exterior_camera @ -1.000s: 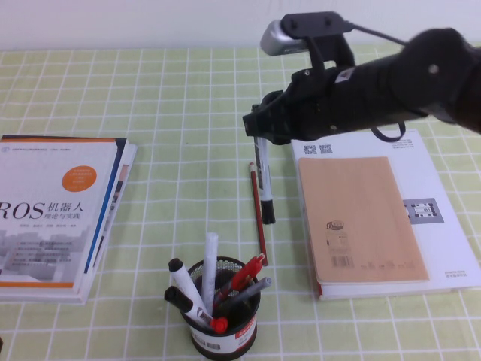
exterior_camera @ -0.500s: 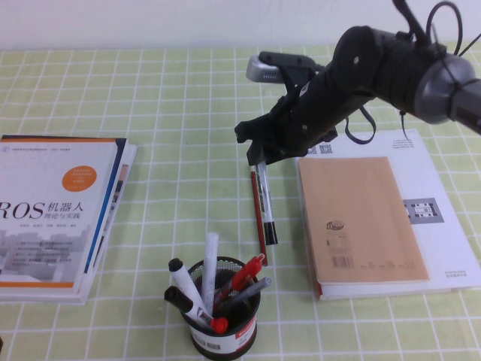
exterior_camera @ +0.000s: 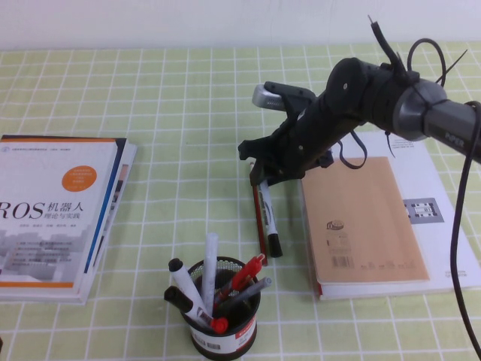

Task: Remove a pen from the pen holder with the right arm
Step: 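Take a marker out of the pen holder and lay it on the table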

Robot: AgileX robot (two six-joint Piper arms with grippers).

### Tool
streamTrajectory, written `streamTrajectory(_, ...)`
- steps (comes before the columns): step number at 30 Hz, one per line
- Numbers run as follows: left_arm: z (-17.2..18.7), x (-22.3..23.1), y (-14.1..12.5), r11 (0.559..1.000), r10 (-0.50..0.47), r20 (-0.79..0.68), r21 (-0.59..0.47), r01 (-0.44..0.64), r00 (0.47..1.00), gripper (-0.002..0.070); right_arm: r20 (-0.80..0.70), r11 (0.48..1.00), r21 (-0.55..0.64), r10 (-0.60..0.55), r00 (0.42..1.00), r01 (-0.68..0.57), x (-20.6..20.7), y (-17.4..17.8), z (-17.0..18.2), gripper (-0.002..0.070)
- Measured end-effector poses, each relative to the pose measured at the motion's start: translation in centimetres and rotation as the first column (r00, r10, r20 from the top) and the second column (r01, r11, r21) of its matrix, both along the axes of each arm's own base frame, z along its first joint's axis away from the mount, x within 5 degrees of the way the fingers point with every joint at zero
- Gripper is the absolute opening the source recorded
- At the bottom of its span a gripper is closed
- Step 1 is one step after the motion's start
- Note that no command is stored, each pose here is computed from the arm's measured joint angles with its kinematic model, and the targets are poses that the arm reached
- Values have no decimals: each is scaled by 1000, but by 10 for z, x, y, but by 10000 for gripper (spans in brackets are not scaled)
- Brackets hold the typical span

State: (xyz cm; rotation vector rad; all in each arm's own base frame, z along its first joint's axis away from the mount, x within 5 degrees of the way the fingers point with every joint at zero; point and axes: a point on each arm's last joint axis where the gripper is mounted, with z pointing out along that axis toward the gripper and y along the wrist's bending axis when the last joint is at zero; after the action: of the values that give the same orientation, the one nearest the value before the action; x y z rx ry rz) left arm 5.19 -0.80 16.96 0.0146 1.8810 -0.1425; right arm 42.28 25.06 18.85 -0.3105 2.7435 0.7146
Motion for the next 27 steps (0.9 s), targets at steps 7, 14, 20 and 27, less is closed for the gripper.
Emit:
streamTrajectory(7,0,0,0,1000,0,0,0,0,1000,-8,-7,1000,8,-23,1000,23,3,1,-10,120)
streamTrajectory(14,0,0,0,1000,0,0,0,0,1000,-8,-5,999,16,-42,999,42,4,2,-9,305)
streamTrajectory(20,0,0,0,1000,0,0,0,0,1000,-8,42,1000,3,-31,999,31,0,-2,11,338)
streamTrajectory(27,0,0,0,1000,0,0,0,0,1000,-8,233,999,8,32,972,-35,-71,-16,107,150)
